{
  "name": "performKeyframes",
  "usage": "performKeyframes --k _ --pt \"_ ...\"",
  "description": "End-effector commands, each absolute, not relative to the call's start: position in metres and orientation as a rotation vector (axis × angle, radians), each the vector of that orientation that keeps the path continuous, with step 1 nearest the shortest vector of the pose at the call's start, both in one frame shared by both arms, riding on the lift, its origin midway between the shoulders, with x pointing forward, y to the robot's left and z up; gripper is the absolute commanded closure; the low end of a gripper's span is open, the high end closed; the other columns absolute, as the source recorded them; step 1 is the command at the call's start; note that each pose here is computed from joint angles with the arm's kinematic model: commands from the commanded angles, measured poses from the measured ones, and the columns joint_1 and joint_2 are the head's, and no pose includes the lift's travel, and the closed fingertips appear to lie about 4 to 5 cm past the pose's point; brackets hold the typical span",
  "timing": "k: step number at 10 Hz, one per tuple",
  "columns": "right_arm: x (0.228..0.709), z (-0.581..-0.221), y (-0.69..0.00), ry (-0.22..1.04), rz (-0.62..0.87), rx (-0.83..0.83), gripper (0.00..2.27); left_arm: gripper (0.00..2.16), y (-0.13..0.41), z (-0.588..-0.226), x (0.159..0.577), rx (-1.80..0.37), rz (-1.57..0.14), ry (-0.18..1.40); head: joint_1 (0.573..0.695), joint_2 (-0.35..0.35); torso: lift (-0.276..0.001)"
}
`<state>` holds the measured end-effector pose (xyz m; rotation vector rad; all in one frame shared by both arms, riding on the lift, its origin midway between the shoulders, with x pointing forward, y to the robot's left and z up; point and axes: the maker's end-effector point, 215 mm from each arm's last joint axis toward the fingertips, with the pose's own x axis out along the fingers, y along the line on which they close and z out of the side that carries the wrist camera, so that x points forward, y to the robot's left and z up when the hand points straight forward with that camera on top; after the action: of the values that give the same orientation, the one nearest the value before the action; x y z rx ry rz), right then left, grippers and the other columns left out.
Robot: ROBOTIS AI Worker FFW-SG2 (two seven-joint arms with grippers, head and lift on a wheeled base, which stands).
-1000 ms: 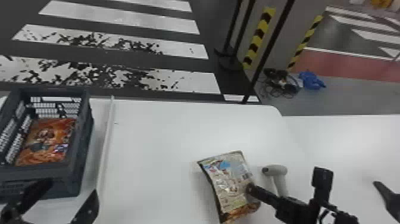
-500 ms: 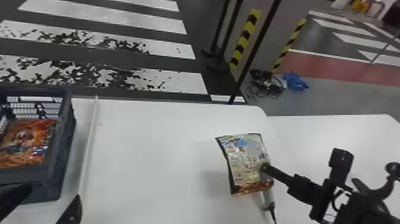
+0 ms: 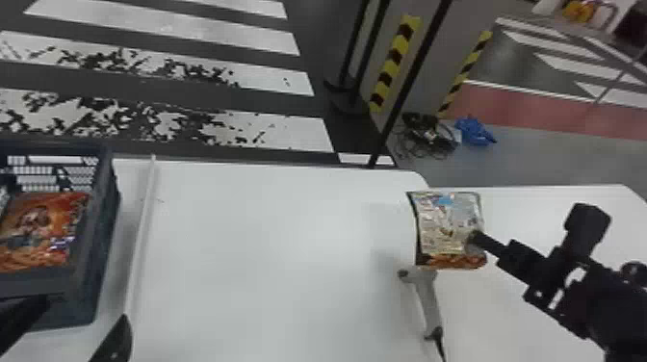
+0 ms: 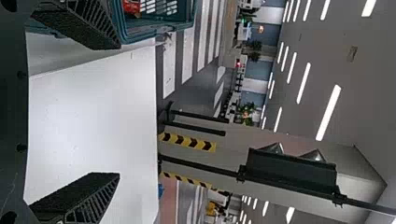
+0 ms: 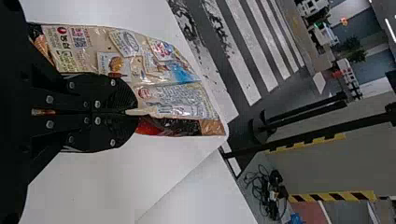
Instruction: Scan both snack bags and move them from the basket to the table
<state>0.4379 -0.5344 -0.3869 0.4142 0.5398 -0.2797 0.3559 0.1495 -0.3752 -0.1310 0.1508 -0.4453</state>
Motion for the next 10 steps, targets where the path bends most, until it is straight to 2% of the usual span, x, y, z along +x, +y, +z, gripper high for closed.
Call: performKeyframes --k 1,4,7,8,10 --pt "0.445 -0.395 -0.564 0.554 -0.354 0.413 2.25 0.01 0.149 -0.372 0.352 -0.131 -0.454 0.139 0.695 -0.35 -0.098" --pt "0.435 -0.418 -0.638 0.522 -0.58 0.344 2.25 0.01 0.153 -0.375 0.347 -0.128 -0.453 0.141 0.695 -0.35 -0.098" --pt "0.412 -0.422 -0.701 0.499 -0.85 0.209 2.25 0.01 0.156 -0.38 0.347 -0.126 -0.455 0.149 0.695 -0.35 -0.098" --pt "0.405 -0.428 -0.708 0.567 -0.909 0.148 2.23 0.01 0.156 -0.38 0.349 -0.124 -0.456 0.148 0.695 -0.35 -0.098" --pt "0.401 -0.454 -0.705 0.616 -0.919 0.144 2.23 0.01 0.156 -0.379 0.349 -0.12 -0.462 0.147 0.695 -0.35 -0.098"
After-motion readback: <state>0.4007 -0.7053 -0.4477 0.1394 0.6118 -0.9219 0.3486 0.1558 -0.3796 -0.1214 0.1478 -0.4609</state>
